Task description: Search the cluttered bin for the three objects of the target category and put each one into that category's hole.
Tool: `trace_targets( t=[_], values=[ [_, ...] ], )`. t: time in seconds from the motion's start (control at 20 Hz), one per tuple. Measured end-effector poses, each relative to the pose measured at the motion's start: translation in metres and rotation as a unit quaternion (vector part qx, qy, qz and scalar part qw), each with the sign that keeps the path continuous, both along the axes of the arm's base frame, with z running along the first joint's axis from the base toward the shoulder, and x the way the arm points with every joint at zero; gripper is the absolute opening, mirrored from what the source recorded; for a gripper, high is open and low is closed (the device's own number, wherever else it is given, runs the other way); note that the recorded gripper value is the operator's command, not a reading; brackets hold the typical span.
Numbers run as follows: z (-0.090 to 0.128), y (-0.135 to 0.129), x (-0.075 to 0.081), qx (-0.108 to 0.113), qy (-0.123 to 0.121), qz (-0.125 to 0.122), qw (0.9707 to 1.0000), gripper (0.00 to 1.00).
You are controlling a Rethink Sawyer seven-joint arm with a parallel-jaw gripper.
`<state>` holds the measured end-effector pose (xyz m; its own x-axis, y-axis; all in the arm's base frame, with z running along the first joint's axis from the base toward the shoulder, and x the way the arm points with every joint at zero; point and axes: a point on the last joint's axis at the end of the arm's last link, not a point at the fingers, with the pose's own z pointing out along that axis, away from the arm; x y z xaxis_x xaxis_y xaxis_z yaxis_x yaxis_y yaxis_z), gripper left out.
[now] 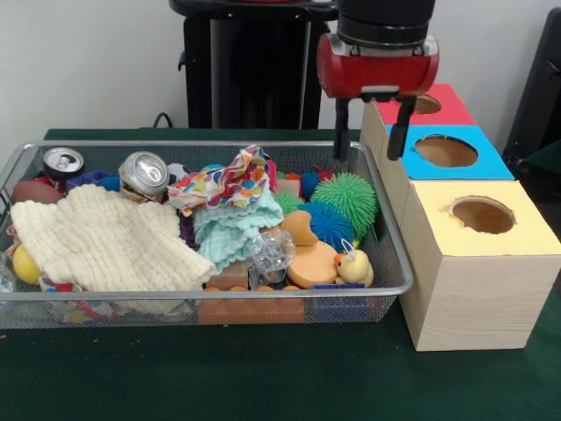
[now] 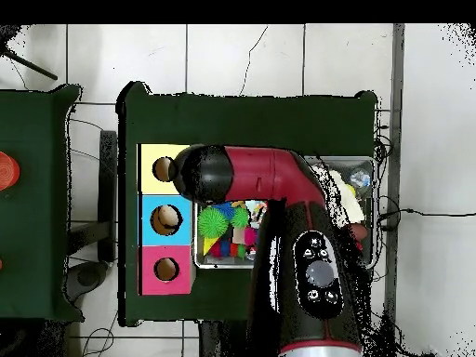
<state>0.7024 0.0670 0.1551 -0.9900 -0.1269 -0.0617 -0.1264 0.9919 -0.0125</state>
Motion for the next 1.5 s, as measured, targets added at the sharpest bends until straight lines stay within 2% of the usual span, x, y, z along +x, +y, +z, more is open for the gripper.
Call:
trace_targets(
  t=[0.2, 0.35, 0.55, 0.75, 0.9, 1.15, 1.25, 1.5],
  values=[
    [-0.007, 0.004, 0.019, 0.008, -0.003, 0.001, 1.0, 1.0],
    [-0.013, 0.004, 0.04, 0.02, -0.016, 0.0, 0.9997, 1.0],
    [-0.014, -0.004, 0.051, 0.024, -0.024, -0.003, 0.9994, 1.0],
    [-0.01, -0.029, 0.062, 0.024, -0.029, -0.014, 0.9992, 1.0],
    [-0.003, -0.054, 0.065, 0.021, -0.021, -0.025, 0.9992, 1.0],
    [0.011, -0.093, 0.062, 0.018, -0.003, -0.043, 0.9989, 1.0],
    [0.015, -0.102, 0.062, 0.017, -0.004, -0.048, 0.9987, 1.0],
    [0.034, -0.146, 0.057, 0.018, -0.021, -0.074, 0.9968, 1.0]
  ],
)
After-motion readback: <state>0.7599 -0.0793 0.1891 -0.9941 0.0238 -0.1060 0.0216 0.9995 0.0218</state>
